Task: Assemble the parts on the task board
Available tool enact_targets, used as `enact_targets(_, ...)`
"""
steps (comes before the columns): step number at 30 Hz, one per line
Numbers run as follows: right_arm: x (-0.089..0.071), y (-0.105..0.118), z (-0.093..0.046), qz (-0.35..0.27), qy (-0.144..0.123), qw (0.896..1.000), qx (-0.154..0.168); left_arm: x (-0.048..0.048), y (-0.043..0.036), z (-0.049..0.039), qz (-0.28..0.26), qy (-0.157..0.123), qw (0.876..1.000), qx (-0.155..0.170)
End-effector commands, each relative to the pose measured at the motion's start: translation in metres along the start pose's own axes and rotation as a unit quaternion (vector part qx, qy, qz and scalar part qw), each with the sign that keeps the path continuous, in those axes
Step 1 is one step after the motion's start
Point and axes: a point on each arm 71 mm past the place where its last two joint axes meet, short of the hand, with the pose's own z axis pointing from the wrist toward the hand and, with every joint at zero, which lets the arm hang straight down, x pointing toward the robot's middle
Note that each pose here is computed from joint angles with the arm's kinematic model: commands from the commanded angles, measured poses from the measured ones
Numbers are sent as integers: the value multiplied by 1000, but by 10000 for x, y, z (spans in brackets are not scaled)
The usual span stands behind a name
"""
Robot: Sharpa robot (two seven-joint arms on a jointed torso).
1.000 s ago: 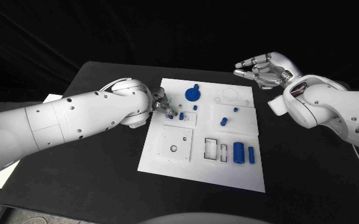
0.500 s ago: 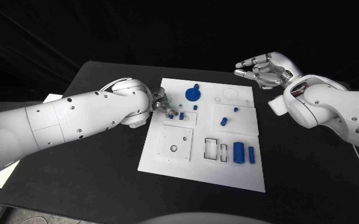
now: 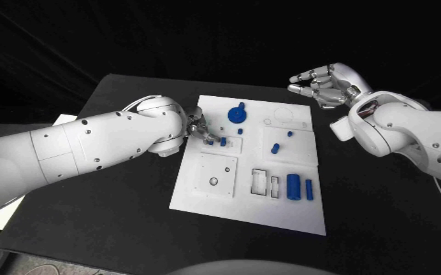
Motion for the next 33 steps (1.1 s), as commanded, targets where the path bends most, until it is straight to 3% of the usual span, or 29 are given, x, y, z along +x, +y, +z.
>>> enact_targets(1,12,9,3,1,5,1000,-6,20,6,-3,4,8,1000,-3)
enact_targets(33,20,9,8,1,6,1000,-5,-28,36,-61,-30,-11,999,3)
